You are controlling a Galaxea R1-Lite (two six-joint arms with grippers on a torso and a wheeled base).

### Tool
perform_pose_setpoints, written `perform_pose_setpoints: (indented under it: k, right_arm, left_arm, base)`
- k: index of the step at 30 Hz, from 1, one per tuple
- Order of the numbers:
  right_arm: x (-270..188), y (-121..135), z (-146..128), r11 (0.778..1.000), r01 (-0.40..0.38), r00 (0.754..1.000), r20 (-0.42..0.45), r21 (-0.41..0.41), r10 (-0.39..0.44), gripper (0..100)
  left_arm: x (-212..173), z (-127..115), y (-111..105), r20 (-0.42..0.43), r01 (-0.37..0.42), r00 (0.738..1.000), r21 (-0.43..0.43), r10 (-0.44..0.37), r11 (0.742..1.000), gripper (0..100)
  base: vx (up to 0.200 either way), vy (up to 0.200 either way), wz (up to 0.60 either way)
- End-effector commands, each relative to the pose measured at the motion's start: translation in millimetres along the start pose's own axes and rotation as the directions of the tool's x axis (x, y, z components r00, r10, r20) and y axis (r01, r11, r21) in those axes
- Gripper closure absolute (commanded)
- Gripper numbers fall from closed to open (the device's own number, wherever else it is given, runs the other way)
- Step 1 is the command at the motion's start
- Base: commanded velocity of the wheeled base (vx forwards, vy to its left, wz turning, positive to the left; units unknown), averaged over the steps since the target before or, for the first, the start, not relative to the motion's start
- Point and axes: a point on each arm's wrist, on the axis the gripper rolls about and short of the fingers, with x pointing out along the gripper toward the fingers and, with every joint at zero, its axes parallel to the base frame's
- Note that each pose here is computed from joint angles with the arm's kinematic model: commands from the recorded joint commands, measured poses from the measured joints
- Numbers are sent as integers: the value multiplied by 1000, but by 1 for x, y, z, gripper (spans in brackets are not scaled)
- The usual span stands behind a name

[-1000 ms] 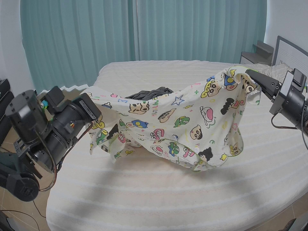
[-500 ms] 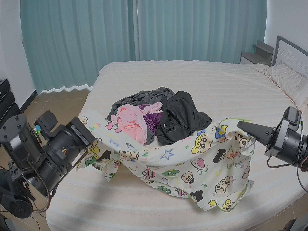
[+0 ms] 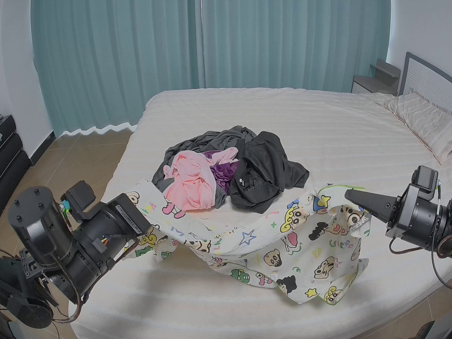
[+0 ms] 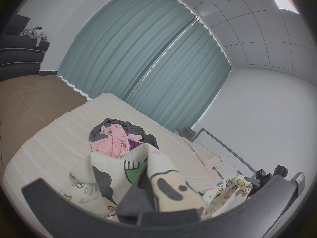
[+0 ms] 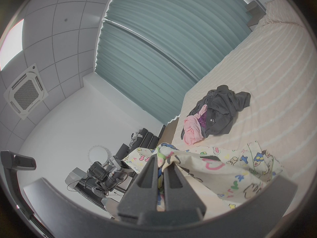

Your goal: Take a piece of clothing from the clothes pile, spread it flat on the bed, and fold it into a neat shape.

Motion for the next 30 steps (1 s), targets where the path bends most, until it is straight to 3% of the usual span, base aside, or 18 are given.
perform_pose_setpoints:
  k: [1,11,21,30]
  right_arm:
    - [-4,3,3,1000,-13,1000,18,-6,13,100]
    - [2,2,9,999,-32,998,60,21,31,100]
    - [20,-6,-7,997,-2,999,-34,79,5,100]
    - [15,-3,1,998,-30,999,25,63,29,100]
  left_arm:
    - [0,-1,-1,-4,2,1000,0,-2,1000,100]
    - [3,-1,-2,-3,2,1000,-26,-3,1000,100]
    - [5,-17,-9,-70,36,997,-38,-39,999,100]
    - [3,-14,-11,-59,44,997,-42,-47,998,100]
  base:
    - [-200,0,0]
    - [-20,0,0]
    - [0,-200,0]
    - [0,-200,0]
